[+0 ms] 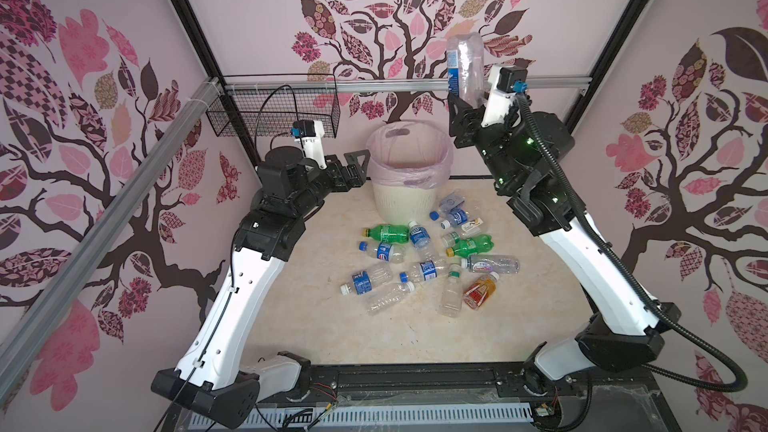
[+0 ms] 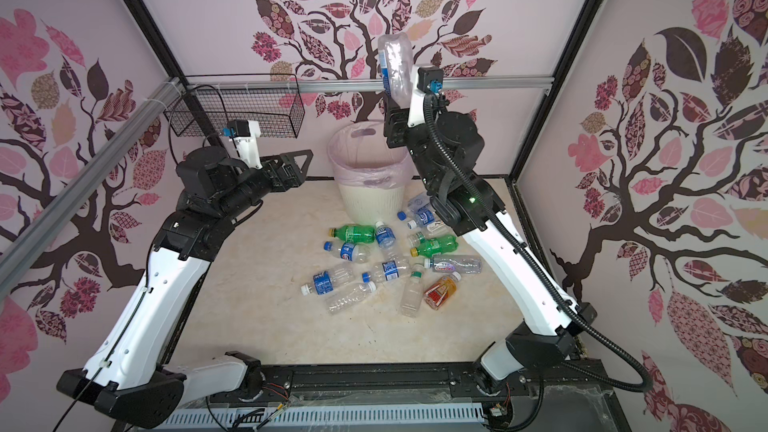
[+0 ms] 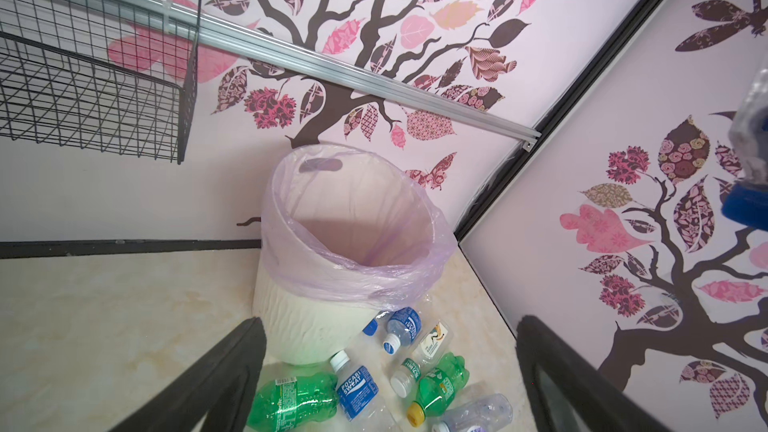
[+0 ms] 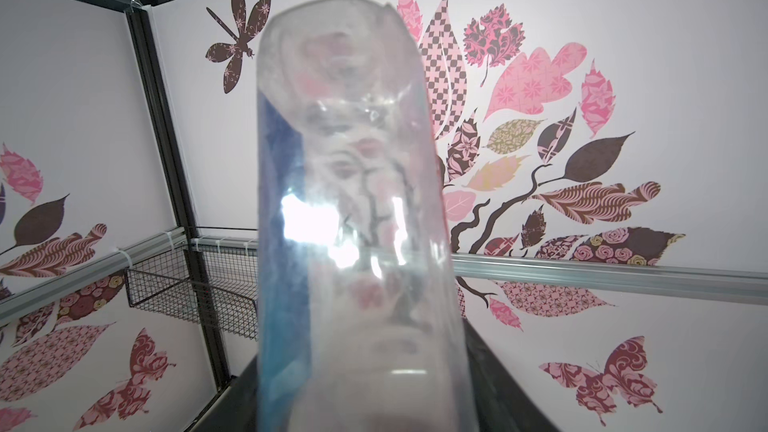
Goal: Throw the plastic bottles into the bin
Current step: 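Release the bottle over the bin with right gripper while left gripper draws back, then move both grippers down toward the bottles nearest the robot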
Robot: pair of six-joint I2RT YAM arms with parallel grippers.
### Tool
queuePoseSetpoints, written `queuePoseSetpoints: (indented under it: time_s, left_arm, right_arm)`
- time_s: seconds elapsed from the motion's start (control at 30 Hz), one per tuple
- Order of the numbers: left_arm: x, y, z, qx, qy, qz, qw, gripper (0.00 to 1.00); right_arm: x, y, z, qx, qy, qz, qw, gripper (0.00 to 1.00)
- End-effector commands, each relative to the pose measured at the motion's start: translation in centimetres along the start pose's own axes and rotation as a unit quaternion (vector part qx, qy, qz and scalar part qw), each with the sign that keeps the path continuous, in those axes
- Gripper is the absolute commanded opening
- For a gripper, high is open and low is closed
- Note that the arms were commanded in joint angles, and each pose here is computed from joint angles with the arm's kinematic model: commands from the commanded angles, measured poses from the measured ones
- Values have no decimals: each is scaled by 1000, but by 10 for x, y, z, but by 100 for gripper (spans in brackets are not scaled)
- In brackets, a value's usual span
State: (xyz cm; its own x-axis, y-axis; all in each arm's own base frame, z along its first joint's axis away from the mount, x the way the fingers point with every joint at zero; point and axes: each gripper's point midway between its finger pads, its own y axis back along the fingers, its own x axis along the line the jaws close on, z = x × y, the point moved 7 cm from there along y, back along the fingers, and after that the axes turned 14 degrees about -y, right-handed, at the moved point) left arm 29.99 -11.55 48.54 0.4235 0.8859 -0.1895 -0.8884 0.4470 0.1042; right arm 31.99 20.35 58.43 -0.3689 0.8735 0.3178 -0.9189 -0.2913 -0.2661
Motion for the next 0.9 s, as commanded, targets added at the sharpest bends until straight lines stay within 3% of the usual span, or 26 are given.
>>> queuePoseSetpoints:
  time_s: [0.0, 0.1, 0.17, 0.2, 0.43, 0.63, 0.87]
  left_arm:
    - [12, -6, -4, 4, 15, 17, 1000, 97]
    - [16, -6, -8, 22, 20, 27, 999, 97]
    - [16, -6, -11, 30, 19, 27, 999, 97]
    - [16, -5, -12, 33, 16, 25, 999, 97]
    - [20, -10, -35, 79, 28, 29, 996, 97]
    - [29, -10, -68, 169, 47, 58, 983, 97]
    - [34, -2, -98, 224, 62, 78, 970, 97]
  right_arm:
    - [-22, -59, -82, 88, 13, -38, 995, 59]
    - [-45, -92, -113, 138, 1, -71, 988, 74]
    - [-45, -100, -110, 139, 6, -74, 987, 95]
    - [-42, -100, -106, 137, 4, -64, 989, 99]
    - [-34, -85, -80, 117, -13, -36, 992, 99]
    - [-35, -65, -68, 121, -25, -37, 992, 99]
    - [-43, -39, -82, 164, -23, -45, 985, 99]
